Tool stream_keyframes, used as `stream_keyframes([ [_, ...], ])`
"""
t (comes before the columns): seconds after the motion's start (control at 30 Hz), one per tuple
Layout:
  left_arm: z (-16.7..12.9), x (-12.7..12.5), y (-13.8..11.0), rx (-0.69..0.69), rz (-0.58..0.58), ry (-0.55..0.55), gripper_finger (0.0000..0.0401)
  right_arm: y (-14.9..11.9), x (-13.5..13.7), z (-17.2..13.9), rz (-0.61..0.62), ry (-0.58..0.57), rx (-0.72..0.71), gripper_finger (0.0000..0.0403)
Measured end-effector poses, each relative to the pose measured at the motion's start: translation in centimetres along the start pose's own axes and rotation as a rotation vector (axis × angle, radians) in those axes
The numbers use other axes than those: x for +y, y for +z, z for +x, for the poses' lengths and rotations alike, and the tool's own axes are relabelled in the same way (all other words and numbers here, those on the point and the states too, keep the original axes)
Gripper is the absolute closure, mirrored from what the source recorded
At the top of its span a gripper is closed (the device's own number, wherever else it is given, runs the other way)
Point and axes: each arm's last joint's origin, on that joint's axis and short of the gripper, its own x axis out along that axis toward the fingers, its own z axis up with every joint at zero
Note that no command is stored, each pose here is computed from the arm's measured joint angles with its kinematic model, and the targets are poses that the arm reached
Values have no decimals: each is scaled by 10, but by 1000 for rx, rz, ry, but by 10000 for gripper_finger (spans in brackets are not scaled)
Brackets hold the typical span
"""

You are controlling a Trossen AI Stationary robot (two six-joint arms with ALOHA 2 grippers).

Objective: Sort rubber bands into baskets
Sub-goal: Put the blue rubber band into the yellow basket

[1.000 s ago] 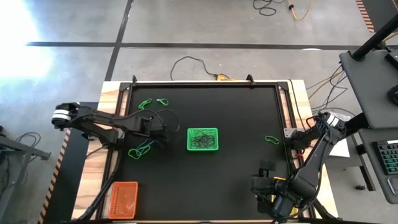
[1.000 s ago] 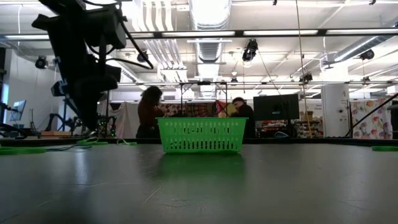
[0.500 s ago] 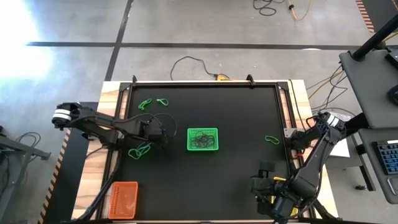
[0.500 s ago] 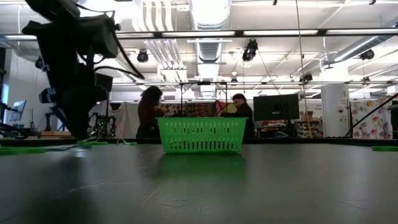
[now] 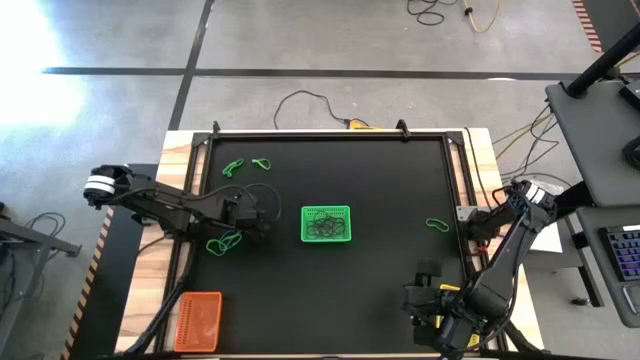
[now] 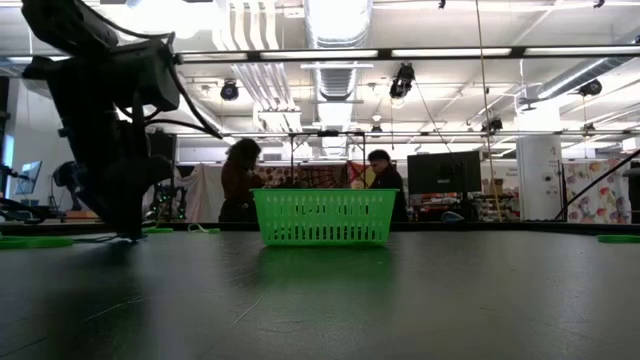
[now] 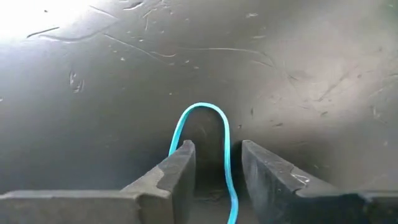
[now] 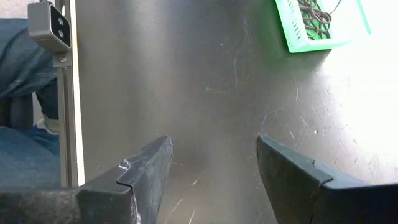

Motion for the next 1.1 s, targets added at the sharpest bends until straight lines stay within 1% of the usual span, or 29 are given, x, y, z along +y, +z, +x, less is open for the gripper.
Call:
stream_keyframes([
  [0.1,3,1,-2,-7,-4,-3,319,0,0,0,0,0,0,177],
  [0.23,8,4,-6,-18,-22,-16,384,0,0,0,0,0,0,177],
  [0.27,9,4,-7,-22,-24,-22,392,0,0,0,-4,0,0,177],
  [0.33,7,1,-6,-31,-7,-42,395,0,0,0,-38,-8,-13,177],
  [0.43,-3,-12,0,-55,43,-98,400,4,-2,1,-83,-67,-91,177],
  [0.53,-23,-28,19,-119,83,-188,401,11,-7,3,-129,-141,-166,177],
  [0.6,-35,-35,28,-139,120,-213,401,15,-10,5,-151,-177,-193,177],
  [0.7,-61,-51,35,-142,176,-311,401,23,-10,11,-168,-175,-217,177],
  [0.8,-88,-65,29,-136,270,-364,401,26,-1,20,-239,-164,-255,177],
  [0.83,-98,-70,27,-145,295,-395,401,28,4,24,-268,-167,-281,177],
  [0.93,-129,-89,18,-217,368,-520,401,33,16,36,-345,-224,-376,177],
  [1.0,-144,-100,10,-274,420,-584,401,41,23,48,-359,-251,-433,177],
  [1.1,-163,-117,0,-350,538,-676,401,56,31,67,-330,-248,-497,177],
])
